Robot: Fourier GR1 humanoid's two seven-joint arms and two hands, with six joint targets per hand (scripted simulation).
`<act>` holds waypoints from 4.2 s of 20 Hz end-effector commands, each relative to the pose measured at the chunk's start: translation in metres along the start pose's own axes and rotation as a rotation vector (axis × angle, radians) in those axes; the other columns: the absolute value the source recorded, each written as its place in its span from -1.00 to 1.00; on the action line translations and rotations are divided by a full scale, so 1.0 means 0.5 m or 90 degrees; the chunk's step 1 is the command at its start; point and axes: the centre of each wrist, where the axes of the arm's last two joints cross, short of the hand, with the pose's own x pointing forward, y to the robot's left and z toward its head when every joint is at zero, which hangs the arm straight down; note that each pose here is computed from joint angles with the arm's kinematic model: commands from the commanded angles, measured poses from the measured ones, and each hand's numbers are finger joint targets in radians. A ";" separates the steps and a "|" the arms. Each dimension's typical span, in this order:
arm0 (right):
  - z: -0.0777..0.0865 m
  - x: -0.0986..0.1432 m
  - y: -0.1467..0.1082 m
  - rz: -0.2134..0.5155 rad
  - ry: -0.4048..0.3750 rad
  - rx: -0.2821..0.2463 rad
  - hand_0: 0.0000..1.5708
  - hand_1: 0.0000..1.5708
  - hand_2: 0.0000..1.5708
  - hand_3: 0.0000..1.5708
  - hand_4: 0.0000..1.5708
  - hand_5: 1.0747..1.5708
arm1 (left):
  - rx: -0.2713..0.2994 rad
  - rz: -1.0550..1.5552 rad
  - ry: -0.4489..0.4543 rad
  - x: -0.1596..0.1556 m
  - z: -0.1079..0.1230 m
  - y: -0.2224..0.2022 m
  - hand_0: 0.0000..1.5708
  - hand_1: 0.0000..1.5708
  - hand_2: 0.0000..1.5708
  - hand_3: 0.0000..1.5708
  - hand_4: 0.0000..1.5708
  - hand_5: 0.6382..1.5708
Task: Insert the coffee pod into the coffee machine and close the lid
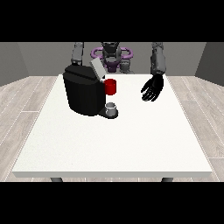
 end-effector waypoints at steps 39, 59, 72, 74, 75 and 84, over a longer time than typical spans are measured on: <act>0.011 -0.082 -0.038 0.020 0.099 -0.001 -1.00 -1.00 -1.00 -1.00 -1.00 1.00 | -0.167 -0.012 -0.070 0.167 -0.135 0.043 0.81 0.81 0.79 0.71 -0.29 1.00; -0.076 0.046 -0.015 0.011 -0.012 -0.033 -1.00 -1.00 -1.00 -1.00 -1.00 1.00 | -0.033 0.007 -0.086 0.324 -0.182 0.336 0.59 0.59 0.65 0.59 -0.39 1.00; -0.101 0.074 -0.058 0.015 -0.038 -0.034 -1.00 -1.00 -1.00 -1.00 -0.76 1.00 | -0.016 -0.019 -0.096 0.329 -0.183 0.358 0.51 0.51 0.60 0.56 -0.40 1.00; -0.098 0.056 -0.060 0.017 -0.020 -0.041 -1.00 -1.00 -1.00 -1.00 -0.81 1.00 | -0.039 -0.017 -0.100 0.349 -0.193 0.324 0.59 0.59 0.64 0.58 -0.43 1.00; -0.113 0.074 -0.067 0.018 -0.049 -0.045 -1.00 -1.00 -1.00 -1.00 -0.83 1.00 | -0.024 -0.019 -0.113 0.359 -0.187 0.365 0.60 0.60 0.65 0.57 -0.45 1.00; -0.098 0.047 -0.062 0.012 -0.034 -0.060 -1.00 -1.00 -1.00 -1.00 -1.00 1.00 | -0.048 -0.012 -0.118 0.354 -0.197 0.323 0.52 0.52 0.59 0.53 -0.47 1.00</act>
